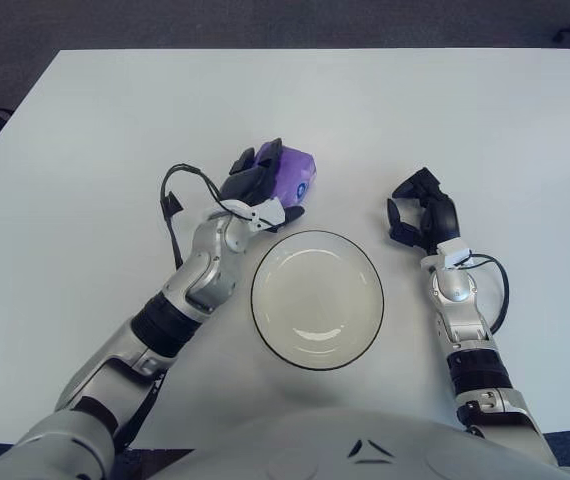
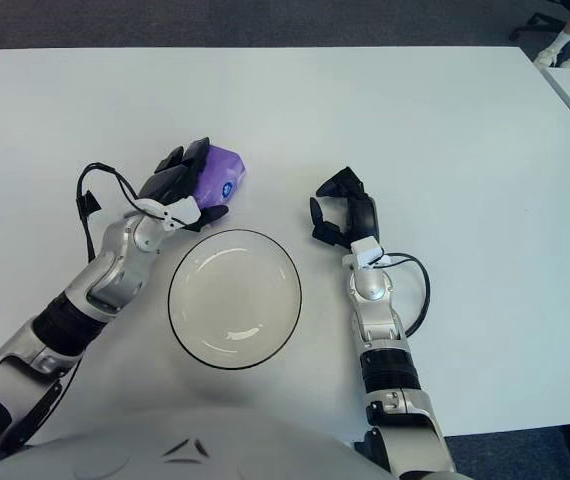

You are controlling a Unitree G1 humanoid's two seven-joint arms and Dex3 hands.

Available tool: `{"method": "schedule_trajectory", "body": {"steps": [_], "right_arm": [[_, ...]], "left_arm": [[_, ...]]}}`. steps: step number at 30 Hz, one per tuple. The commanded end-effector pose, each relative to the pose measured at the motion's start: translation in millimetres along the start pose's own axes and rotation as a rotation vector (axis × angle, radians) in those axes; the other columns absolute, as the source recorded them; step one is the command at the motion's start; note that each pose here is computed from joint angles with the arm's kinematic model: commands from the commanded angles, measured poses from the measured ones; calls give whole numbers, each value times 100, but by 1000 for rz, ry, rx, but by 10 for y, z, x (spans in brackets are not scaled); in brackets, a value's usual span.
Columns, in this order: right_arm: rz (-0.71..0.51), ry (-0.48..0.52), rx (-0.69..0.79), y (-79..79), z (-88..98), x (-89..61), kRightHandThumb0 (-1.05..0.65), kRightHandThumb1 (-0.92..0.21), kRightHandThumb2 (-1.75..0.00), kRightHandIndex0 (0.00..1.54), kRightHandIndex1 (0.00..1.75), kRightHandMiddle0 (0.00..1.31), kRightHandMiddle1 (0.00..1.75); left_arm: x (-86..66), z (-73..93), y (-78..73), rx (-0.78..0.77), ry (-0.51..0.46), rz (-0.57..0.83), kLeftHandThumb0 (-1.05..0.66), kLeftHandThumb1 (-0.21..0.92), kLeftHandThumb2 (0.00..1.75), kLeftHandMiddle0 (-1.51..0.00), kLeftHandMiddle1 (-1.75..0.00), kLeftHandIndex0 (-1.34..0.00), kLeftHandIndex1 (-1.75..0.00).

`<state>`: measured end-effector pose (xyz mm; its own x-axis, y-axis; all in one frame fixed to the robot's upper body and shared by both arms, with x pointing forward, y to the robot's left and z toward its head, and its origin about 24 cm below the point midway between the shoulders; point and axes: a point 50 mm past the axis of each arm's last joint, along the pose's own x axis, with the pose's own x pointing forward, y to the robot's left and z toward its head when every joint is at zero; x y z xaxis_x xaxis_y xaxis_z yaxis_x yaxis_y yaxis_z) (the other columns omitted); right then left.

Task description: Put the tissue paper into the plate.

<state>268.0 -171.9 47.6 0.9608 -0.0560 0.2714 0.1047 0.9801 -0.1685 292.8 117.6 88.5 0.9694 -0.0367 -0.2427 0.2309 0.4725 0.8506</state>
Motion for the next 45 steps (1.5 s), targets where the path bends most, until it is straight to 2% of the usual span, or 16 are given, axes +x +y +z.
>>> {"method": "schedule_trajectory", "body": {"steps": [1, 2, 3, 4, 7, 8, 10, 11, 13, 15, 18, 21, 25, 35, 45], "right_arm": [[-6, 114, 9, -17, -246, -227, -42, -53, -106, 63, 165, 45, 175], [-7, 110, 14, -17, -244, -227, -42, -53, -105, 63, 165, 44, 175], [-7, 105, 18, -16, -241, -227, -42, -53, -105, 62, 165, 44, 175], [-8, 102, 21, -15, -240, -228, -42, -53, -106, 62, 166, 45, 175], [-4, 91, 27, -13, -236, -227, -42, -51, -108, 61, 168, 46, 175], [-4, 89, 29, -13, -235, -226, -42, -51, -108, 61, 169, 46, 175], [-5, 87, 34, -14, -236, -225, -22, -41, -117, 62, 162, 46, 175], [-6, 87, 36, -15, -237, -225, -14, -38, -121, 62, 161, 46, 175], [-11, 88, 40, -18, -238, -224, -8, -36, -123, 61, 160, 46, 175], [-12, 85, 45, -20, -237, -225, -4, -35, -124, 60, 160, 46, 175], [-11, 79, 60, -24, -233, -227, -2, -36, -124, 58, 161, 44, 175], [-14, 72, 68, -33, -224, -227, -1, -37, -121, 56, 161, 43, 175], [-18, 63, 72, -37, -205, -227, -1, -39, -120, 57, 160, 41, 175], [-21, 53, 80, -46, -185, -226, -1, -38, -120, 59, 157, 41, 175], [-19, 27, 107, -62, -163, -220, -1, -36, -122, 63, 157, 40, 175]], "left_arm": [[-42, -317, -280, 78, 88, -136, -66, 29, 100, 0, -79, 0, -46], [-41, -317, -272, 90, 76, -130, -61, 25, 105, 0, -98, 0, -67], [-38, -319, -260, 102, 62, -122, -58, 24, 108, 0, -105, 0, -75], [-37, -321, -252, 110, 52, -116, -53, 19, 114, 0, -121, 0, -99], [-33, -331, -219, 149, 20, -95, -39, 12, 127, -5, -152, 0, -144], [-33, -334, -214, 158, 13, -87, -37, 11, 129, -6, -157, 0, -150], [-33, -340, -206, 167, 4, -75, -30, 10, 133, -13, -167, -2, -164], [-33, -343, -202, 171, 1, -70, -4, 21, 129, -28, -170, -8, -168], [-33, -349, -192, 173, -1, -60, 20, 28, 127, -42, -172, -15, -171], [-33, -352, -182, 177, -2, -56, 32, 31, 128, -49, -173, -19, -173], [-33, -351, -166, 192, -6, -51, 10, 25, 136, -62, -174, -38, -169], [-32, -348, -154, 226, -16, -43, 3, 21, 140, -68, -175, -49, -163], [-31, -346, -141, 258, -24, -31, 0, 17, 143, -72, -175, -57, -157], [-23, -354, -117, 278, -31, -19, -1, 15, 145, -75, -175, -62, -153], [-10, -345, -59, 266, -47, 0, 0, 11, 151, -77, -175, -62, -158]]}}
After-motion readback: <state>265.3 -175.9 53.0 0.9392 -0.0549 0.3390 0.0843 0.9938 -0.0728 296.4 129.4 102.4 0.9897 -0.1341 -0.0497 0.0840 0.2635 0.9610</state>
